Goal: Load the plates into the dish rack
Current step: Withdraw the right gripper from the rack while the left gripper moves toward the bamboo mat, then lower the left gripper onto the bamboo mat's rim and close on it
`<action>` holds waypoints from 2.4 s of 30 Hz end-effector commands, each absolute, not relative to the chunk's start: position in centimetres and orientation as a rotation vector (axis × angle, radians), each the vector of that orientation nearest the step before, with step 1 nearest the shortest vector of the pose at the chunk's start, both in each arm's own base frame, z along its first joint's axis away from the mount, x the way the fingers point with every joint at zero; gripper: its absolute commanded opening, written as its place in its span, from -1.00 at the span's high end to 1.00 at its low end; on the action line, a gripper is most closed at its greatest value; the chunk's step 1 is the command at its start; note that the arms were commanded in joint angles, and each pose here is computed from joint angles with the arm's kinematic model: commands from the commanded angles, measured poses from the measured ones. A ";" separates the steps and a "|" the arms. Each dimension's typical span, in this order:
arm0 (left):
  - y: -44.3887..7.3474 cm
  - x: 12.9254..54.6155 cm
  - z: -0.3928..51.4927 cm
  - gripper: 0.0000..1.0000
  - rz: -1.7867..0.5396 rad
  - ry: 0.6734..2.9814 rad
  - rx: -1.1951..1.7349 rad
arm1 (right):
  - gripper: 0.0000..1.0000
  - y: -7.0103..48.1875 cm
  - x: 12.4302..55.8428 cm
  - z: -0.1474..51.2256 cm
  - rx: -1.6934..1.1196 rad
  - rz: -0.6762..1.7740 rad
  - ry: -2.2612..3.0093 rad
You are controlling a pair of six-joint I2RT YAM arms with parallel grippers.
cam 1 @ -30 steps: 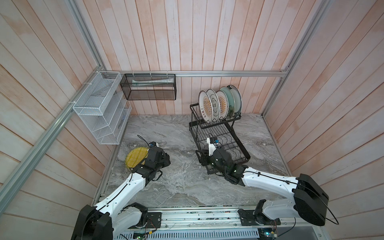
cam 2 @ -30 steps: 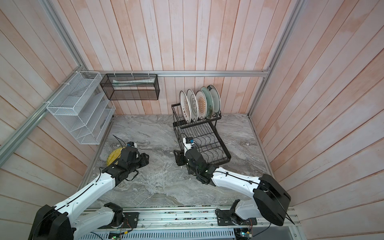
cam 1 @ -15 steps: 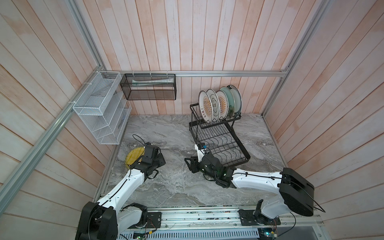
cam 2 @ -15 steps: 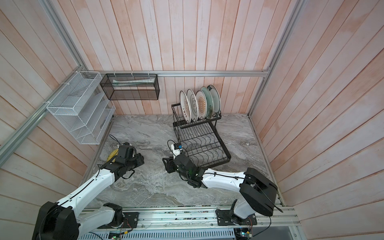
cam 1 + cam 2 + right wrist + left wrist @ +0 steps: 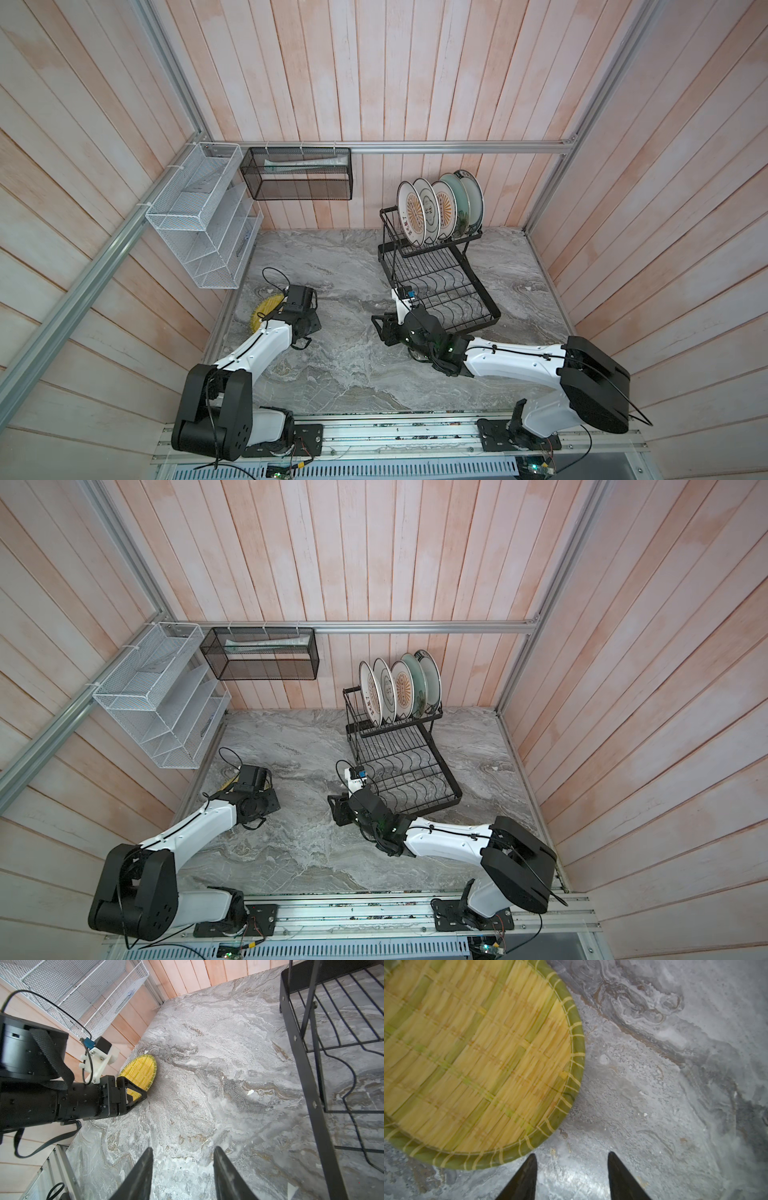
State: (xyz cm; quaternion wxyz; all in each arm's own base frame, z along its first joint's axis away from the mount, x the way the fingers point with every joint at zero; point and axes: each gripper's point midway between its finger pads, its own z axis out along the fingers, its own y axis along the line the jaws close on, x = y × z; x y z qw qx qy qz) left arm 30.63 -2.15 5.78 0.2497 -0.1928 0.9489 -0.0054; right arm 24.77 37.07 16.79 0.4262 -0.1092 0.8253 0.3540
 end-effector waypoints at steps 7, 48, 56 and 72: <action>-1.3 32.3 6.7 -0.08 0.033 2.523 -0.542 | 0.03 37.6 25.1 16.8 -0.294 0.856 2.063; 0.6 37.6 3.6 0.32 0.489 2.692 -0.322 | 0.00 33.5 27.1 18.3 -0.220 0.750 2.025; 0.3 37.7 3.5 0.45 0.491 2.701 -0.301 | 0.00 33.4 27.1 18.5 -0.222 0.749 2.023; -1.0 37.9 4.1 0.72 0.489 2.702 -0.240 | 0.00 32.7 27.2 18.7 -0.207 0.733 2.014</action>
